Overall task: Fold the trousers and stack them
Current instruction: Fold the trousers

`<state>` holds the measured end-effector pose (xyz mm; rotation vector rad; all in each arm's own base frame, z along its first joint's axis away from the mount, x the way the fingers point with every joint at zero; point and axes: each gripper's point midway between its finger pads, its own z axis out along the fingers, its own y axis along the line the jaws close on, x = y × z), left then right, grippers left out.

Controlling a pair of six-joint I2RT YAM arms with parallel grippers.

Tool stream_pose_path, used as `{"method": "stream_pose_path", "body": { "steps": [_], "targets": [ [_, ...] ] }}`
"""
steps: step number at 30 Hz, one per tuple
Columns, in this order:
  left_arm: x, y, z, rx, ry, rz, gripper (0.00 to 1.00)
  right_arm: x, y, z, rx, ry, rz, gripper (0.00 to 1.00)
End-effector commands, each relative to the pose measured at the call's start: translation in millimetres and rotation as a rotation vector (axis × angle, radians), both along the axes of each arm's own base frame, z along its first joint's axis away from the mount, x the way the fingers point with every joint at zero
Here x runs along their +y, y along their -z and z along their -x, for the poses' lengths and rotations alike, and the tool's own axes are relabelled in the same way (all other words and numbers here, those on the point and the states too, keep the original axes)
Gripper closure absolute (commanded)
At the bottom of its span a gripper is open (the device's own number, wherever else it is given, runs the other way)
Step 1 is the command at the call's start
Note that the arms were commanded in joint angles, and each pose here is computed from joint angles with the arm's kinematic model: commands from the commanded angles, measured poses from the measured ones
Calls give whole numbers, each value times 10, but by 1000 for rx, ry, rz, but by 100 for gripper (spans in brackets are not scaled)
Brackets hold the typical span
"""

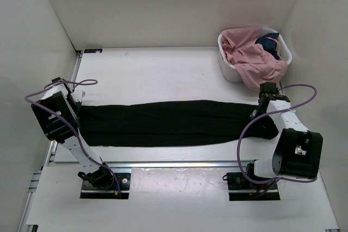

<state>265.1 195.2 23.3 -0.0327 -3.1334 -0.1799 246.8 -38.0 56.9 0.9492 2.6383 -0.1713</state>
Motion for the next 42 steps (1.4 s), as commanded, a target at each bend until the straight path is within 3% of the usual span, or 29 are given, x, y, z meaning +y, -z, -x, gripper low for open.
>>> {"method": "stream_pose_path", "body": {
  "steps": [1, 7, 10, 11, 12, 14, 15, 20, 25, 30, 32, 34, 35, 42],
  "targets": [
    [16, -220, 207, -20, 25, -54, 86, 50, 11, 39, -18, 16, -28, 70],
    [-28, -122, 759, 80, 38, -49, 86, 49, 116, 155, 8, 27, -24, 70],
    [-26, -120, 806, 84, 38, -46, 86, 49, 116, 155, 8, 27, -24, 70],
    [51, -207, 692, 50, 36, -70, 85, 46, 117, 158, 10, 19, -22, 70],
    [87, -294, 596, 9, 20, -84, 77, 46, 117, 158, 10, 19, -22, 70],
    [134, -434, 378, -76, -16, -87, 52, 46, 117, 158, 10, 19, -22, 70],
    [213, -549, 206, -127, -27, -101, 46, 46, 117, 158, 10, 19, -22, 70],
    [335, -527, -193, -205, -99, -73, 44, 45, 97, 152, 1, 18, -21, 70],
    [402, -297, -308, -166, -125, -45, 44, 31, 83, 196, 13, 12, -11, 70],
    [287, -113, -184, -120, -110, 23, 46, 10, 41, 189, 7, 6, 1, 70],
    [239, -108, -143, -113, -110, 38, 54, 10, 41, 189, 7, 6, 1, 70],
    [205, -85, -131, -112, -110, 53, 71, 10, 41, 189, 7, 6, 1, 70],
    [205, -84, -131, -112, -110, 53, 86, 10, 41, 189, 7, 6, 1, 70],
    [297, -274, -12, -116, -89, -20, 86, -12, 13, 162, -1, 10, 12, 70]
  ]
}}
